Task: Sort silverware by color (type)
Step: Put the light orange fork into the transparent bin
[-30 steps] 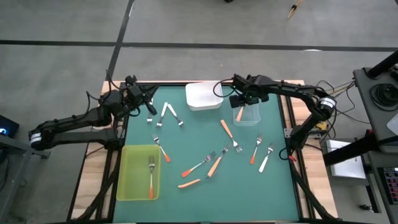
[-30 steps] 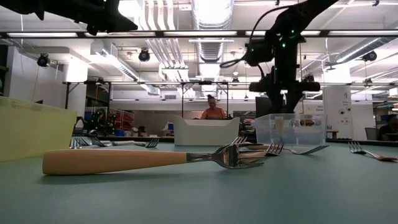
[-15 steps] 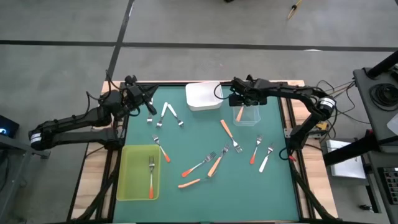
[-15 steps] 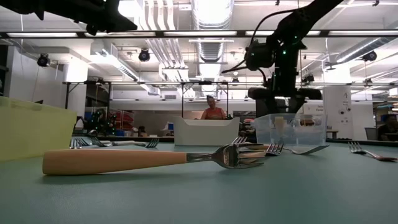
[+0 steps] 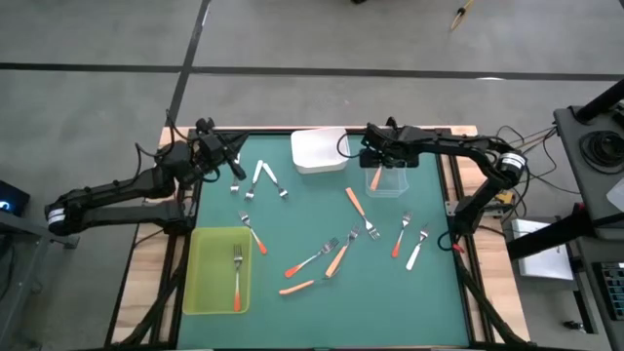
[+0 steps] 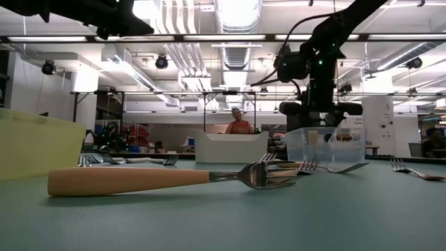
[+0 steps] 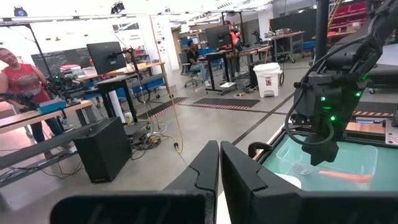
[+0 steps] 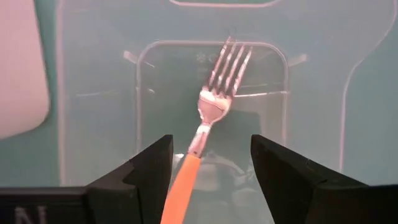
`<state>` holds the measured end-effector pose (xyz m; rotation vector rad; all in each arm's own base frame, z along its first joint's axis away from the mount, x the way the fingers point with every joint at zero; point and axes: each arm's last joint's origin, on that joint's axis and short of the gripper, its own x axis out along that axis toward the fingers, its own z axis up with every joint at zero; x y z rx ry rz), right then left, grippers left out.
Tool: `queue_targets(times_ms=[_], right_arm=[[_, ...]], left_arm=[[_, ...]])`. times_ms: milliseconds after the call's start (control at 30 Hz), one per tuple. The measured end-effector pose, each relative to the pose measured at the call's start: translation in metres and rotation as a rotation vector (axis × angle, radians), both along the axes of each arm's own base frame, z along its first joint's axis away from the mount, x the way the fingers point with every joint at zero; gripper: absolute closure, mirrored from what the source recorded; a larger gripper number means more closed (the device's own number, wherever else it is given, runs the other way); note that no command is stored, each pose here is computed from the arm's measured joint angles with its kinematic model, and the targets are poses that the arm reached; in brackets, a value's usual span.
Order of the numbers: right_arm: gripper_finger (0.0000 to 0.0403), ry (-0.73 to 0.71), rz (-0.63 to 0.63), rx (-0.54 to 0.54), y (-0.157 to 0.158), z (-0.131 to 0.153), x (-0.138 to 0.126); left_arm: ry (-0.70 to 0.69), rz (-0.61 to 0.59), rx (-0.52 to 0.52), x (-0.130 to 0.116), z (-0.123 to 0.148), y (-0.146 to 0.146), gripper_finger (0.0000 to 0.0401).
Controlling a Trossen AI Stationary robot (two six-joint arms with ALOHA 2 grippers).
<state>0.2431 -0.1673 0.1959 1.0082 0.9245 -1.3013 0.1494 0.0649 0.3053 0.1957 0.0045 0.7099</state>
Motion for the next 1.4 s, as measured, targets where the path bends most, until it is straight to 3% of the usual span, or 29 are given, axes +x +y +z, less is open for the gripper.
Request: queue_targets(times_ms=[867, 1400], right_arm=[[0.0199, 0.033, 0.009, 0.053, -0.006, -0.041, 0.01], [0.0306, 0.012, 0.013, 0.059, -0.008, -0.038, 0.013]], left_arm=[[0.0, 0.0, 0.0, 0.0, 0.0, 0.0, 0.0401], [0.008, 0.001, 0.004, 0.0, 0.0, 0.0, 0.0401]])
